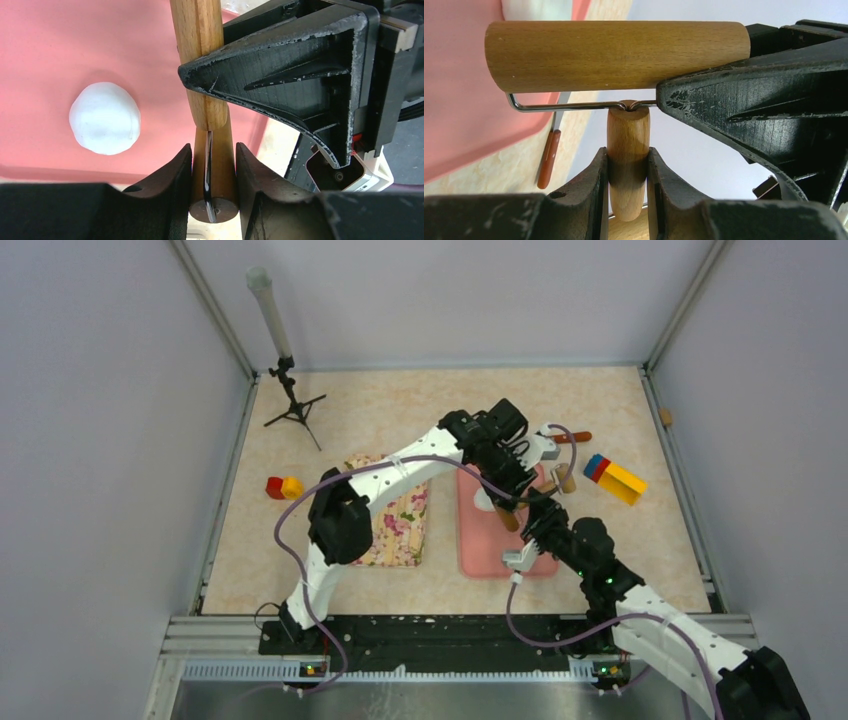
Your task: Roll out the dumpling wrappers from the dough
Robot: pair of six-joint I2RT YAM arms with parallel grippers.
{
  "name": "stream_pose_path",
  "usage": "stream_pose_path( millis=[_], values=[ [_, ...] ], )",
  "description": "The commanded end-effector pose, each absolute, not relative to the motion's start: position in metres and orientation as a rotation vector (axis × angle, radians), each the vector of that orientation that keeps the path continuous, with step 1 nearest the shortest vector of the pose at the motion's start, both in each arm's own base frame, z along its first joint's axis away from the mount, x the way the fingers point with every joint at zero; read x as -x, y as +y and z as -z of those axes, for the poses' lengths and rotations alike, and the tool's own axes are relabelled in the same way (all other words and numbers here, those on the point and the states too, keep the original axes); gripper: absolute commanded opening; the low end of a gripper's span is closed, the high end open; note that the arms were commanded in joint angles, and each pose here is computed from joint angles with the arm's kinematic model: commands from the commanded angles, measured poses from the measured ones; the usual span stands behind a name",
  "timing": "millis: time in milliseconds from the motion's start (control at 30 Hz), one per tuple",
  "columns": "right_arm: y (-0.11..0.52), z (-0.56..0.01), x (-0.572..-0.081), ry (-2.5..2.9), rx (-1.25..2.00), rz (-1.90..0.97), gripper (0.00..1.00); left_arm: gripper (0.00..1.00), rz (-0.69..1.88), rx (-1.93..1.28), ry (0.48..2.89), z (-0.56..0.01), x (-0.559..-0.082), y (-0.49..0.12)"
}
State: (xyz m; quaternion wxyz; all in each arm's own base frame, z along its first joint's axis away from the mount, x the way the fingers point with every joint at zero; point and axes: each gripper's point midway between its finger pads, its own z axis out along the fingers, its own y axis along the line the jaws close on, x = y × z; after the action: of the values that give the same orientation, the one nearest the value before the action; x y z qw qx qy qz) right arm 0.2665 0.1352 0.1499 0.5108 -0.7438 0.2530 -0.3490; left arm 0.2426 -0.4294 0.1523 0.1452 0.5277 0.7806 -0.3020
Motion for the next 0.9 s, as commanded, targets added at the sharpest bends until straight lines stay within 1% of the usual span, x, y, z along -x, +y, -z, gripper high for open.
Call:
stream_pose_path(
  millis=[0,67,100,133,200,233,267,300,367,400,467,600,800,867],
  values=[
    [0.143,-0.181,-0.267,0.524,1.705,0.902,0.0,0.27,0.718,-1.503,2.25,-0.147,-0.261,-0.425],
    [0.143,-0.181,-0.267,0.521,1.707,0.905,0.0,0.19,0.717,-1.498,2.247,-0.148,-0.263,-0.427],
    [0.143,-0.181,-0.267,0.515,1.709,0.908,0.0,0.19,0.716,-1.497,2.246,-0.148,-0.264,-0.428],
    [0.144,-0.181,-0.267,0.507,1.708,0.911,0.0,0.21,0.718,-1.497,2.245,-0.148,-0.264,-0.429],
    [0.144,-0.18,-0.267,0.503,1.709,0.911,0.0,0.44,0.733,-1.5,2.248,-0.147,-0.263,-0.431],
    [0.145,-0.18,-0.267,0.505,1.712,0.908,0.0,0.54,0.739,-1.497,2.251,-0.147,-0.263,-0.432],
    [0.145,-0.179,-0.267,0.505,1.714,0.907,0.0,0.62,0.745,-1.497,2.249,-0.148,-0.262,-0.433],
    [0.145,-0.179,-0.267,0.506,1.715,0.905,0.0,0.67,0.749,-1.494,2.246,-0.149,-0.263,-0.434],
    [0.145,-0.178,-0.266,0.505,1.717,0.902,0.0,0.69,0.75,-1.483,2.238,-0.151,-0.265,-0.435],
    [0.145,-0.178,-0.266,0.507,1.715,0.901,0.0,0.67,0.751,-1.479,2.235,-0.152,-0.266,-0.435],
    [0.145,-0.179,-0.266,0.508,1.712,0.9,0.0,0.6,0.765,-1.48,2.231,-0.154,-0.265,-0.437],
    [0.144,-0.179,-0.266,0.52,1.708,0.894,0.0,0.4,0.782,-1.482,2.233,-0.155,-0.263,-0.438],
    [0.145,-0.179,-0.266,0.539,1.699,0.873,0.0,0.01,0.799,-1.505,2.228,-0.156,-0.259,-0.436],
    [0.145,-0.181,-0.267,0.544,1.69,0.871,0.0,0.0,0.79,-1.514,2.235,-0.155,-0.258,-0.434]
  ],
)
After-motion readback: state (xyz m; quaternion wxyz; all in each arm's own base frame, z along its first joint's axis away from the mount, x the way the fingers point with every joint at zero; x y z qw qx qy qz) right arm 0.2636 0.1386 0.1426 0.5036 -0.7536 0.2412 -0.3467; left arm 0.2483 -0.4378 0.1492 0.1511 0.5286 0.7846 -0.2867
